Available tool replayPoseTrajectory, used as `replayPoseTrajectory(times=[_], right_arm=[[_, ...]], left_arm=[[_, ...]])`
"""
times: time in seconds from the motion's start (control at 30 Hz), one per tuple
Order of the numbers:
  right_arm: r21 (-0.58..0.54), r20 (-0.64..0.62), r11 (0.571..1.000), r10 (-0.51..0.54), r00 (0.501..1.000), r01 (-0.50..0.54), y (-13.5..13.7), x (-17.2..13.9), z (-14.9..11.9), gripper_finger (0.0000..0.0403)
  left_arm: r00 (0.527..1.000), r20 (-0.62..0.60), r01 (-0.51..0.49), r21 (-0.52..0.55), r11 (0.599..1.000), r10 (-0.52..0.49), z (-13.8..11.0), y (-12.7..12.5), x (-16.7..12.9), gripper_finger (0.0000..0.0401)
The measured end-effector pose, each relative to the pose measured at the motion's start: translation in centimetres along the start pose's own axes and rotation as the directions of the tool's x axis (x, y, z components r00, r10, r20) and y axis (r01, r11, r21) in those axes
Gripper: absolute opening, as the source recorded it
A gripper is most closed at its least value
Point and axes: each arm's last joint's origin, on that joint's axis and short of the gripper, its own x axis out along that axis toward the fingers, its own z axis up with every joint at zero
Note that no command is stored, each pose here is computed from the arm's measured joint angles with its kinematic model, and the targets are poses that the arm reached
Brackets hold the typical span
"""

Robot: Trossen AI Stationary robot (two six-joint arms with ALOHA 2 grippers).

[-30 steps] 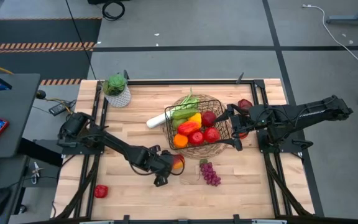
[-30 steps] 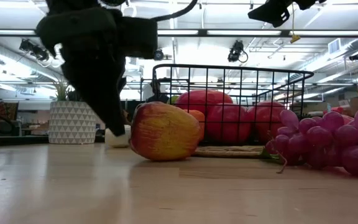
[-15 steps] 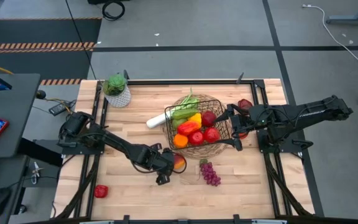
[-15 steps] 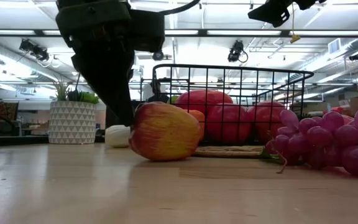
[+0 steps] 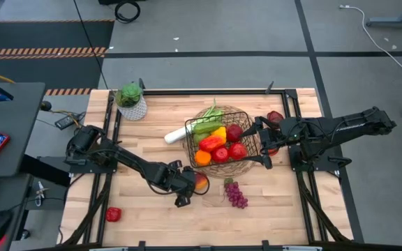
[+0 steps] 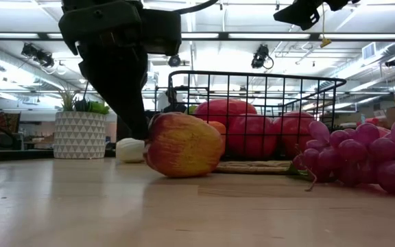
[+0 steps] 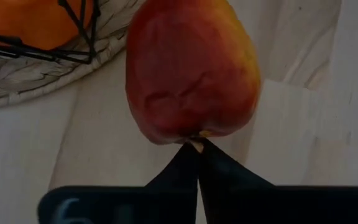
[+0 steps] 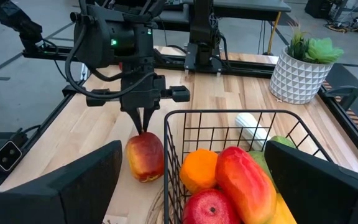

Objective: Build produce basket
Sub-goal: Put the apple into the wire basket

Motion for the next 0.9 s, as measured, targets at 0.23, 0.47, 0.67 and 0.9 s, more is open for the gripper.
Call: replayPoseTrajectory(times=[0.23,0.47,0.67,0.9], right_arm=[[0.000,0.000,1.000,0.000,1.000,0.000,0.0,0.0,0.0,0.0400],[0.000,0.000,1.000,0.000,1.000,0.000,0.0,0.0,0.0,0.0400],[0.000,0.002,1.000,0.000,1.000,0.000,0.0,0.0,0.0,0.0400],[0.007,0.003,1.000,0.000,1.000,0.000,0.0,0.0,0.0,0.0400]], left_arm=[[0.999,0.027,-0.038,0.005,0.999,0.038,0.0,0.1,-0.1,0.0003],[0.998,0.056,-0.036,0.013,0.999,0.035,0.2,0.2,-1.8,0.0002],[0.999,0.039,-0.004,0.033,0.999,0.002,0.1,0.1,-2.0,0.0003],[0.999,0.038,0.012,-0.045,0.999,-0.010,0.1,0.0,-2.0,0.0071]])
